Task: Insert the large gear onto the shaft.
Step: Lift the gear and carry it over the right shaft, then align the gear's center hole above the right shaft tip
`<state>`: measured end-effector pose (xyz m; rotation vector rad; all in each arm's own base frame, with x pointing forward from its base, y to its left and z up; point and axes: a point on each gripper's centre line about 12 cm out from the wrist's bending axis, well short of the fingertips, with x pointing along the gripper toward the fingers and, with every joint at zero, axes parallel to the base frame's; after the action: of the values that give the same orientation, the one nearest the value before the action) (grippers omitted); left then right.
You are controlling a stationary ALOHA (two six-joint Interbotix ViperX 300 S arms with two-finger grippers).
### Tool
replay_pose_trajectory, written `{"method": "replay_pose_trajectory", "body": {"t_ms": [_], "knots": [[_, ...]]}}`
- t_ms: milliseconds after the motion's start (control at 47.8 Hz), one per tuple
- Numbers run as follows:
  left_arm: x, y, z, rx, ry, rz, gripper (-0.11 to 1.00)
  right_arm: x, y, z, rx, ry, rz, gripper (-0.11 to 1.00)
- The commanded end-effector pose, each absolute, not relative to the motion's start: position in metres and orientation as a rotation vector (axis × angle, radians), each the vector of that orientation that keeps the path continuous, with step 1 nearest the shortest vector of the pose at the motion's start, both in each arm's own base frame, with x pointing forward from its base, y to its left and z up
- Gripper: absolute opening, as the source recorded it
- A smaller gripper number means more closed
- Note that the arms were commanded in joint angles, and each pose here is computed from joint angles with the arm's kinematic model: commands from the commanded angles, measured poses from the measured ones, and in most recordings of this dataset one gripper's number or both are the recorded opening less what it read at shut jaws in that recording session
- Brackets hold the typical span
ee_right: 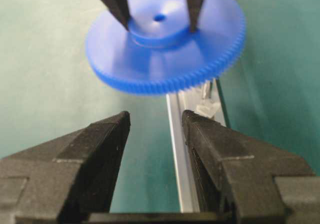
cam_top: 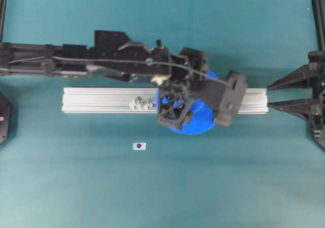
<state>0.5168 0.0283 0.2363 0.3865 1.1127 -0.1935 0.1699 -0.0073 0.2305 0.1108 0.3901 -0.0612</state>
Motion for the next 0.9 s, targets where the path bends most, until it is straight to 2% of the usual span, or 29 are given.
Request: {"method": "replay_pose_trajectory", "body": {"t_ms": [0,356,879], "knots": [[0.524,0.034,0.263,0.403,1.053,-0.174,0.79,0.172,-0.008,0.235,0.118,0.378,-0.064,0.57],[0.540,0.041,0.250,0.437,1.066,-0.193,0.79,0.172,-0.008,0.236,0.119,0.376,-0.065,0.57],[0.541,0.064,0.242,0.425,1.086,-0.166,0.79,0.169,-0.011,0.238,0.122,0.358,-0.084,0.57]]}}
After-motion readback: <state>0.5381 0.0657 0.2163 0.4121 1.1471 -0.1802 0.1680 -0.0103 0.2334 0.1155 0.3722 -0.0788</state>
